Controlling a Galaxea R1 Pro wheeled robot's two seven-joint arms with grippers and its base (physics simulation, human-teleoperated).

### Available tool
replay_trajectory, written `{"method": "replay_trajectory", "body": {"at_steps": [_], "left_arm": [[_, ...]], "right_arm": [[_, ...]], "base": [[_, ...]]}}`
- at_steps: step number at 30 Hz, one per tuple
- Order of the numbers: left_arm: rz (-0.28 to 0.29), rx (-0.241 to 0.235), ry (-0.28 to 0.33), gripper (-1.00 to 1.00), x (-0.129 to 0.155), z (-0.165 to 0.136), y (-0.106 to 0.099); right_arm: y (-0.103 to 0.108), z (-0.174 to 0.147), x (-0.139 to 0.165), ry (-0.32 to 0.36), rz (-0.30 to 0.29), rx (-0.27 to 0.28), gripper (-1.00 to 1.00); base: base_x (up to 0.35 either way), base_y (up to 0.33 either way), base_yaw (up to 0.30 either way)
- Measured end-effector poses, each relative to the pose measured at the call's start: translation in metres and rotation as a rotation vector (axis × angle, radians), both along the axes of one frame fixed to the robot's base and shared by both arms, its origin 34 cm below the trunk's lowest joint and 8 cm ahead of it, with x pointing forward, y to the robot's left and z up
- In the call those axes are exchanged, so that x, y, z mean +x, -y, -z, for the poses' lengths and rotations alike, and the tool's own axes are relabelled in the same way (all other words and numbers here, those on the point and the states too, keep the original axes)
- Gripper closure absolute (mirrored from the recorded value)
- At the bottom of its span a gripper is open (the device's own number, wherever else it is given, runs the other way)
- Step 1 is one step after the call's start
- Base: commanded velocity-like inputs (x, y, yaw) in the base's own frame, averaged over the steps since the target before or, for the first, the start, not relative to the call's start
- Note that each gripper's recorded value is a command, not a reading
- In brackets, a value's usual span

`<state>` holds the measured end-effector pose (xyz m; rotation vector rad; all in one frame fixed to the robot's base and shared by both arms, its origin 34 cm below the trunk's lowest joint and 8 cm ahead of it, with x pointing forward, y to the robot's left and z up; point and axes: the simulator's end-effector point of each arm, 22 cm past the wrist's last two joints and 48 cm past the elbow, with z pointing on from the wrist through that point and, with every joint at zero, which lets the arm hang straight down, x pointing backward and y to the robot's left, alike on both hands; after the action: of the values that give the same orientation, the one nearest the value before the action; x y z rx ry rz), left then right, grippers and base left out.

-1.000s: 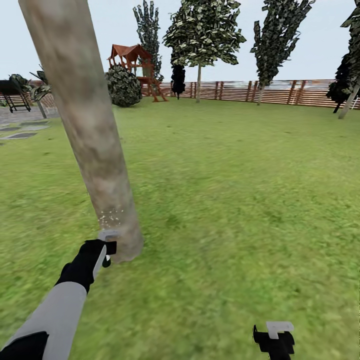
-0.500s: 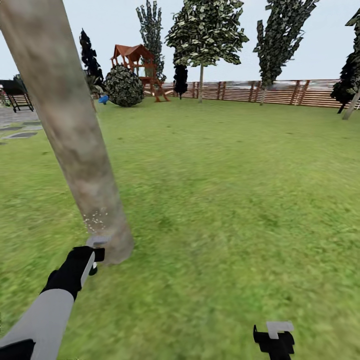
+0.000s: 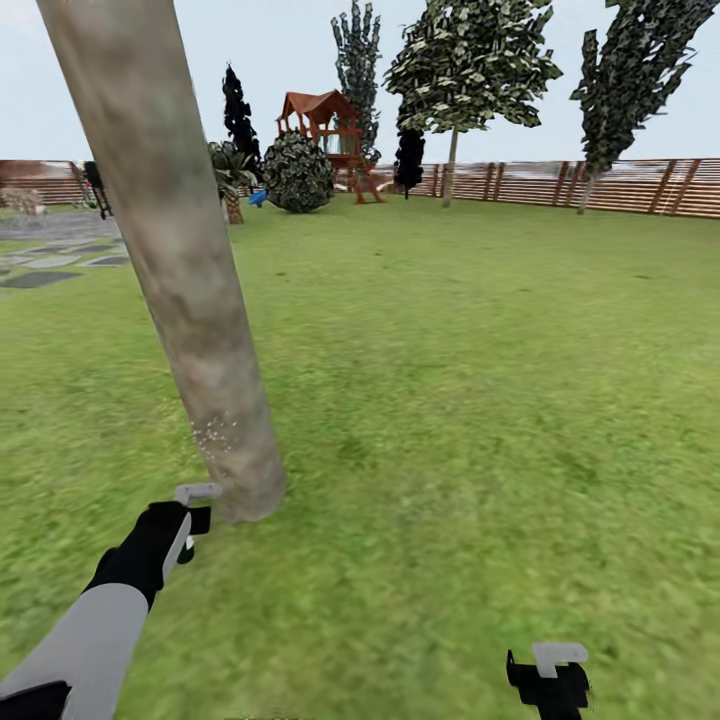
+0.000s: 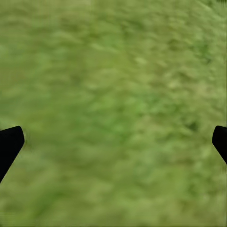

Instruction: In the garden, pick up the pesticide atomizer on the floor and spray pesticide onto both trees until each tree trunk is fully covered.

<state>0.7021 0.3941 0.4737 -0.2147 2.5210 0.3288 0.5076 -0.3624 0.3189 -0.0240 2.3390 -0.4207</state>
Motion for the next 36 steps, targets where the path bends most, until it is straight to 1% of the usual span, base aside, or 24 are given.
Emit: {"method": "replay_trajectory", "body": {"at_steps": [4,7,11,21,30,36], "left_arm": [[0.000,0.002,0.006,1.00,0.0017,-0.0024,-0.0004],[0.005,-0.003,0.001,1.00,0.0008,0.0005,0.0050],[0.006,-0.008,0.003,1.00,0.0013,0.0007,0.0079],[0.007,-0.005,0.012,1.00,0.0040,-0.0029,0.0077],[0.007,-0.005,0.015,1.00,0.0047,-0.0040,0.0076],[0.004,-0.001,0.014,1.00,0.0046,-0.0048,0.0043]], "right_arm": [[0.0000,0.0000,0.0000,0.000,0.000,0.000,-1.00],[0.0001,-0.0002,0.0000,0.000,0.000,0.000,-1.00],[0.0001,-0.0001,-0.0001,0.000,0.000,0.000,-1.00],[0.0002,-0.0002,0.0000,0.000,0.000,0.000,-1.00],[0.0002,-0.0002,0.0000,0.001,0.000,0.000,-1.00],[0.0001,-0.0002,0.0001,0.000,0.000,0.000,-1.00]], "base": [[0.001,-0.001,0.274],[0.076,-0.151,0.066],[0.116,-0.238,0.006],[0.041,-0.269,0.000],[0.125,-0.272,0.002],[0.131,-0.272,0.209]]}}
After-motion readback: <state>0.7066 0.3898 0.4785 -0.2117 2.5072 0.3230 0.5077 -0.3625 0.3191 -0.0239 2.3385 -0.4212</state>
